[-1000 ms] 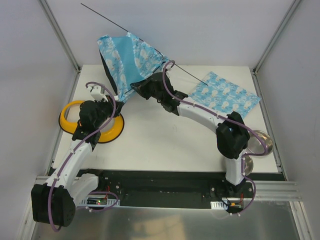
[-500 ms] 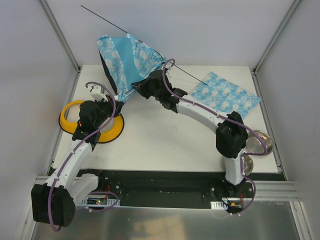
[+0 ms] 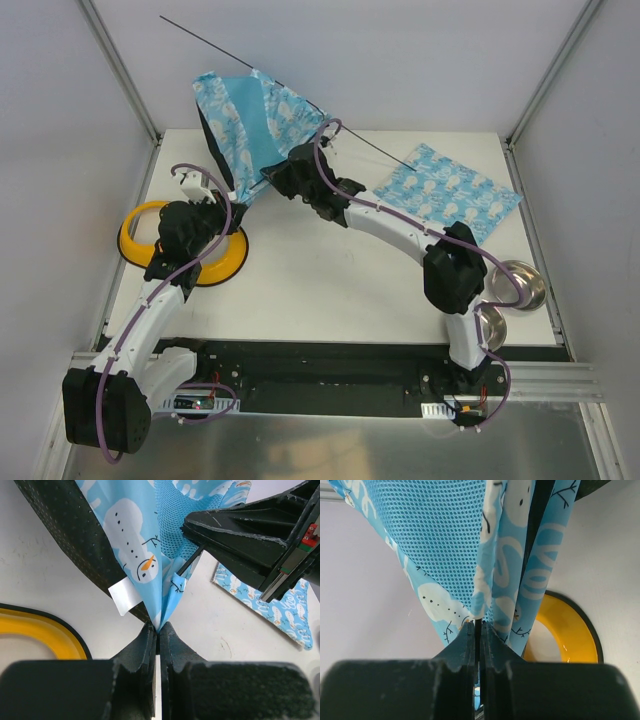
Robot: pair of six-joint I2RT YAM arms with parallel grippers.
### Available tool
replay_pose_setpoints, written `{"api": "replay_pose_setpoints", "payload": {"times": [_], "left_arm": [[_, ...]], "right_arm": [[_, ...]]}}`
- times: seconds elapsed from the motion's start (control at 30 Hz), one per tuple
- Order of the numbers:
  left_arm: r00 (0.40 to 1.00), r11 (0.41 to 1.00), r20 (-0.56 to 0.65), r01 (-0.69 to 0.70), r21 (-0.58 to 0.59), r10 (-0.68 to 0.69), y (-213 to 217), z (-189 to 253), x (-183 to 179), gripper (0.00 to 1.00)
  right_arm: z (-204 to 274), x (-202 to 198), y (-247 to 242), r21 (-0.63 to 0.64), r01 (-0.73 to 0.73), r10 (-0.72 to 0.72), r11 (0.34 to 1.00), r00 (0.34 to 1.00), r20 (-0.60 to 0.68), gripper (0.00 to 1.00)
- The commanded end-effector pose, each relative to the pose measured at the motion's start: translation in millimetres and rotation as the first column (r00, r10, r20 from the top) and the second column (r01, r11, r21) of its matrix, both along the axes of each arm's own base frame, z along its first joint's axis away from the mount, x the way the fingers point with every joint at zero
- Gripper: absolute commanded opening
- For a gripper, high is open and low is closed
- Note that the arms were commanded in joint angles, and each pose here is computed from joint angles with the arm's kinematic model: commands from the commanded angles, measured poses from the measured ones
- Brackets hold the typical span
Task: Set up the pet tent
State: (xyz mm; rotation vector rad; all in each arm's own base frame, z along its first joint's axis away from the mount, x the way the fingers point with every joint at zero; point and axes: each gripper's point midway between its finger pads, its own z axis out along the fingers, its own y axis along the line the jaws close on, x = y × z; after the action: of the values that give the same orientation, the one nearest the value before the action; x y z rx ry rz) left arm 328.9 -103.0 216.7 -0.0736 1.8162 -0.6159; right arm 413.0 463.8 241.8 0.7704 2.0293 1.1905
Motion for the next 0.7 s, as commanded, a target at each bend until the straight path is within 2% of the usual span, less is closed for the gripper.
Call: {"api": "replay_pose_setpoints", "payload": {"times": [0.0,0.1,0.67], "left_arm": [[0.999,0.999,-0.031,-0.027,0.021,0.028,9,-6,-9,0.0],[0.999,0.999,-0.033,-0.032,0.019,0.033,9,-5,-8,0.0],[0.998,0.999,-0.05,-0.029,0.013,0.03,8,-6,-4,0.0]], "right_arm": [[-7,86,-114,-0.13,0.42,-0.404,0.898,0.905,0.129,0.0],[0,84,-110,-0.08,0.376,-0.366,0.923,0.924,0.115,0.0],[5,67,-90,-0.02,0.245,-0.242,0.969,0.965,0.102,0.0]]}}
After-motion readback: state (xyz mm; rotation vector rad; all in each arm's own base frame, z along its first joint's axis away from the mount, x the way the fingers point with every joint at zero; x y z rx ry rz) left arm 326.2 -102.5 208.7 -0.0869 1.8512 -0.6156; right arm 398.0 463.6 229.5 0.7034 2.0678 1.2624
